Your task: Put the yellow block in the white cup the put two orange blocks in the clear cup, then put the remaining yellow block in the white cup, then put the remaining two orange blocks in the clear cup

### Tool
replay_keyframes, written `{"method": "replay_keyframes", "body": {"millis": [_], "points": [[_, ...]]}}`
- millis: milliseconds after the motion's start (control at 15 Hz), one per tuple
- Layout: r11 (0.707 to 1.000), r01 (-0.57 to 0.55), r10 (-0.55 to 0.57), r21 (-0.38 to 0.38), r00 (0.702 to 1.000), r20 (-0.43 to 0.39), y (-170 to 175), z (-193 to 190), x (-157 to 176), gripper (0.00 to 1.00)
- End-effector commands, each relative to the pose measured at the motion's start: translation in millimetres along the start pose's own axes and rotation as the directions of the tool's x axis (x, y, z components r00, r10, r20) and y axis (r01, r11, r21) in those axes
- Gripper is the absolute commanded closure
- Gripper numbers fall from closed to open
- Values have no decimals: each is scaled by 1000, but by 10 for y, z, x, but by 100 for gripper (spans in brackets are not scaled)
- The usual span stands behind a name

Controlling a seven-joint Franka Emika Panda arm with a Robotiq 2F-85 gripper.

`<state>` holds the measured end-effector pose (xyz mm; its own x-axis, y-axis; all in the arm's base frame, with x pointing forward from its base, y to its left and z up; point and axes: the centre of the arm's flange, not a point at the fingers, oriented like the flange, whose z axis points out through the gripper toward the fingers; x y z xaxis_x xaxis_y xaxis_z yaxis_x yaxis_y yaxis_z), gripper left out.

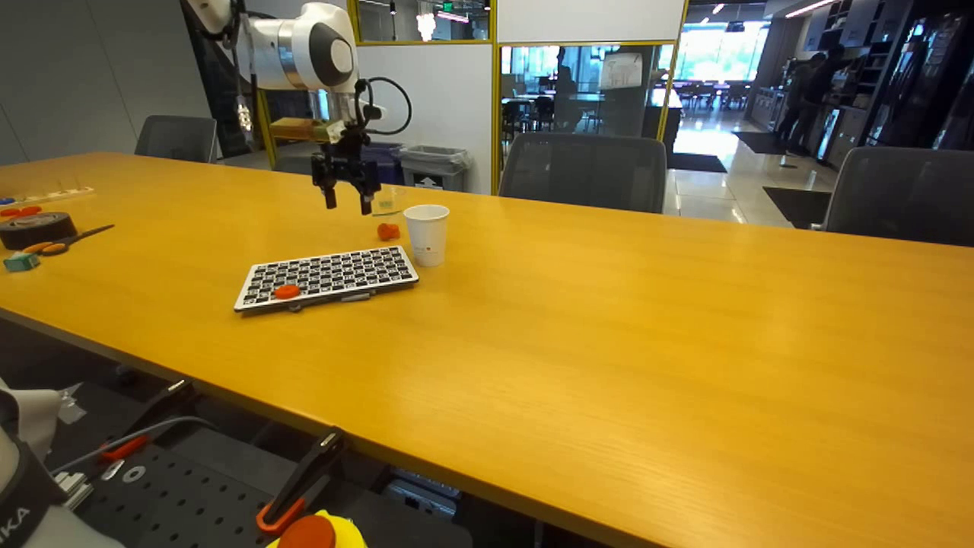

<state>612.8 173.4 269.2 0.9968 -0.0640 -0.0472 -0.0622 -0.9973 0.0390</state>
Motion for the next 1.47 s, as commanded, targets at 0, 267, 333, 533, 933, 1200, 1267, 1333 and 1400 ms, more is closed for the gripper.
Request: {"method": "replay_keyframes", "body": {"millis": [0, 267, 333, 533, 933, 1200, 1267, 1333, 1400], "points": [[999, -42, 42, 26, 999, 10, 217, 77, -772, 0], [997, -68, 67, 34, 997, 37, 323, 341, -1238, 0], [997, -69, 68, 35, 997, 41, 335, 393, -1335, 0], [998, -58, 57, 25, 998, 39, 322, 571, -1596, 0], [998, -50, 49, 37, 998, 35, 215, 659, -1770, 0], [996, -57, 56, 67, 998, 19, 176, 710, -1804, 0], [996, -56, 55, 66, 998, 13, 151, 728, -1806, 0], [996, -54, 54, 66, 999, 8, 142, 731, -1811, 0], [997, -52, 52, 64, 999, 4, 135, 734, -1810, 0]]}}
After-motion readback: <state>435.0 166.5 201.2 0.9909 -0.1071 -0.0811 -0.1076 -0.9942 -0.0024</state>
